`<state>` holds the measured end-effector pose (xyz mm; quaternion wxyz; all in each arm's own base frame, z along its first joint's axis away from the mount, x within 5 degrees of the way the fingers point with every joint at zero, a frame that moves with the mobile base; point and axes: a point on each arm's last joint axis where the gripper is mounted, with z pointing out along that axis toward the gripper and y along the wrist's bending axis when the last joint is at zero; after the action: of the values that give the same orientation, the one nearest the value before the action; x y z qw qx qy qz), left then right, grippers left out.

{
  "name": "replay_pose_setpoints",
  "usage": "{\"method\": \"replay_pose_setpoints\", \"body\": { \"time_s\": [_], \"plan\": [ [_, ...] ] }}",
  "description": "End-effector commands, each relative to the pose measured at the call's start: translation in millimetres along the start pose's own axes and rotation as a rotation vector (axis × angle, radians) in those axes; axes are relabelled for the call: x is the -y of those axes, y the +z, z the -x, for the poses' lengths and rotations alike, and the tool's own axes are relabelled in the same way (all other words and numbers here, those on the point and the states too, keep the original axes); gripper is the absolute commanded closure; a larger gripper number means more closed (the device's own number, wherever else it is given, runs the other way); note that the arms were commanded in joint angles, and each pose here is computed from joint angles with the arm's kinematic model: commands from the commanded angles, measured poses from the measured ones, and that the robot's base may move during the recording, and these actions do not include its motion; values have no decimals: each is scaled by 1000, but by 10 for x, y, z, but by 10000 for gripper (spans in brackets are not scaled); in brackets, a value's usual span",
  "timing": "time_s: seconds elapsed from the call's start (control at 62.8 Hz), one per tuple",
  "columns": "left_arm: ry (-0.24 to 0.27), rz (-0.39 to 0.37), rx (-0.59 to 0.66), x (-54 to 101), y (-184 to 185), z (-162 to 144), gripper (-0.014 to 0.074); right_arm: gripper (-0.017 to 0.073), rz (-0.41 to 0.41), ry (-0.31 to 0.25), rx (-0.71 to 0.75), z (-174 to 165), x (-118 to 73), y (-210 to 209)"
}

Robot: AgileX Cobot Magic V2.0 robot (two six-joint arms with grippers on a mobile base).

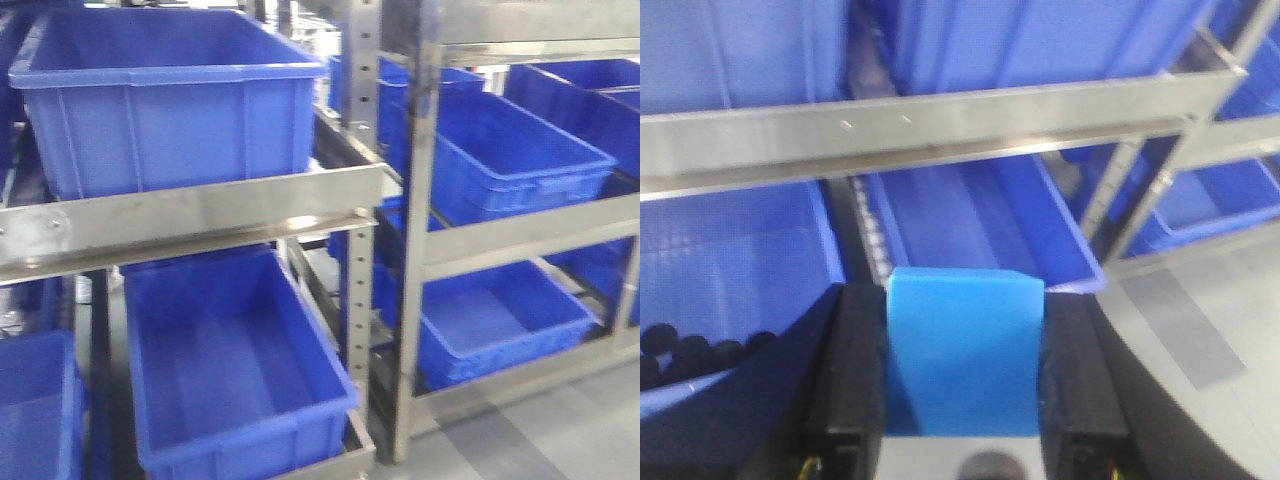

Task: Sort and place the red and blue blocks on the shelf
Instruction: 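Drive up to the rack, bringing both held cubes over the bins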

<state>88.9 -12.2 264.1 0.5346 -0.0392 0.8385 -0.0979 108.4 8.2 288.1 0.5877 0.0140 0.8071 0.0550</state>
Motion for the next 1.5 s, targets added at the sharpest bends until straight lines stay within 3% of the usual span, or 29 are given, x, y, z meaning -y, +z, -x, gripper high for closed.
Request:
{"method": "replay_pose_setpoints", "body": {
  "time_s": [0.0,1.482],
  "plan": [
    [-3,-28,100,40,-35,155,469,503,4,-6,116,171,-9,-33],
    [-3,-28,100,40,-35,155,469,503,4,-6,116,171,-9,-33]
  ]
}}
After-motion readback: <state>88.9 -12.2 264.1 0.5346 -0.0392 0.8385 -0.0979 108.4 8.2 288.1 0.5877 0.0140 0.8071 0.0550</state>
